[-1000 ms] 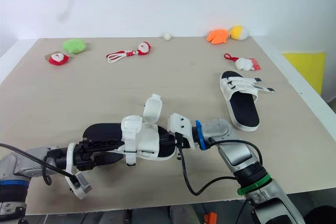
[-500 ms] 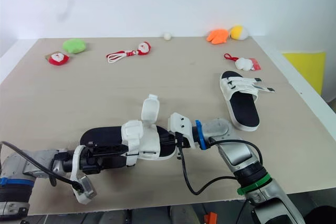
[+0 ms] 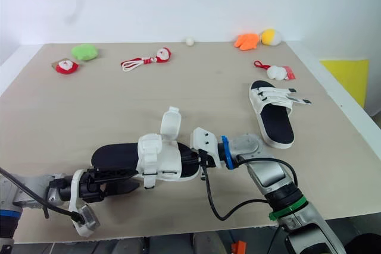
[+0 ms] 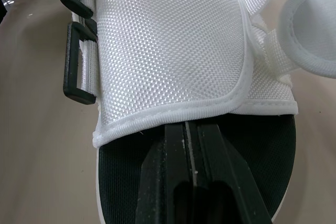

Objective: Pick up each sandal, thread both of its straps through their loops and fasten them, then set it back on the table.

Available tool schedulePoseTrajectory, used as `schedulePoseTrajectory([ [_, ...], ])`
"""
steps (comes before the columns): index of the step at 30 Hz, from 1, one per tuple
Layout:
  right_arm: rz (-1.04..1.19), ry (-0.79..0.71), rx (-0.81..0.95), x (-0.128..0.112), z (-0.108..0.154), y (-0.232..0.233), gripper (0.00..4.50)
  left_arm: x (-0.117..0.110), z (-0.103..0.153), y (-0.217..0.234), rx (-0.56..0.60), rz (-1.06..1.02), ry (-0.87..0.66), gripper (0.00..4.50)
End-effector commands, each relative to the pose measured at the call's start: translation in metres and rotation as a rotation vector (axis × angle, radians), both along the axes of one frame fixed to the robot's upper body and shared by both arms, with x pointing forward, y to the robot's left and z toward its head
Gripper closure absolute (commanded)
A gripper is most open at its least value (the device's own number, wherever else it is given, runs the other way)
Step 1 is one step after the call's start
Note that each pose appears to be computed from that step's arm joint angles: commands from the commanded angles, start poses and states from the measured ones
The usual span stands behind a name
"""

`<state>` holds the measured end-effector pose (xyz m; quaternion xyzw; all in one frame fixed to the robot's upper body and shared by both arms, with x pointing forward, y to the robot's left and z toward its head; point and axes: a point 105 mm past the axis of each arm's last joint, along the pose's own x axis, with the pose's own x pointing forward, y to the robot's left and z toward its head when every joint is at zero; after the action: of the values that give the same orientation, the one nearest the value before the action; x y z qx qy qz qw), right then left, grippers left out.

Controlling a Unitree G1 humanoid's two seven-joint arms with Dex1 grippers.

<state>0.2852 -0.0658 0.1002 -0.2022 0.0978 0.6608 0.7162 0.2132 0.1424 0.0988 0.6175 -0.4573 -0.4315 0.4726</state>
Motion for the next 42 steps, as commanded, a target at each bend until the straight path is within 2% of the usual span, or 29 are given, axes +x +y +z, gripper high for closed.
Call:
schedulePoseTrajectory([
  [1,-0.05,0.04,-0.084,0.005,-0.02,-0.011,4.5,-0.003,-0.001,-0.007,0.003,-0.035,-0.043,0.01],
  [5,-0.049,0.04,-0.085,0.004,-0.02,-0.011,4.5,-0.004,-0.01,-0.014,0.034,-0.081,-0.079,0.01],
  [14,-0.055,0.038,-0.084,0.004,-0.019,-0.012,4.5,0.001,-0.011,-0.026,0.019,-0.13,-0.12,0.01],
  [34,-0.06,0.037,-0.081,0.004,-0.019,-0.012,4.5,0.001,-0.013,-0.04,-0.013,-0.153,-0.087,0.01],
  [37,-0.061,0.037,-0.082,0.004,-0.019,-0.012,4.5,-0.002,-0.016,-0.041,-0.015,-0.17,-0.064,1.29],
  [38,-0.061,0.037,-0.081,0.004,-0.018,-0.012,4.5,-0.004,-0.017,-0.042,-0.014,-0.175,-0.06,1.88],
  [39,-0.061,0.037,-0.081,0.004,-0.018,-0.012,4.5,-0.005,-0.018,-0.042,-0.013,-0.179,-0.056,2.15],
  [40,-0.061,0.038,-0.081,0.004,-0.019,-0.012,4.5,-0.006,-0.018,-0.042,-0.014,-0.184,-0.052,2.74],
  [42,-0.061,0.038,-0.082,0.004,-0.019,-0.012,4.5,-0.008,-0.019,-0.042,-0.015,-0.192,-0.044,3.59],
])
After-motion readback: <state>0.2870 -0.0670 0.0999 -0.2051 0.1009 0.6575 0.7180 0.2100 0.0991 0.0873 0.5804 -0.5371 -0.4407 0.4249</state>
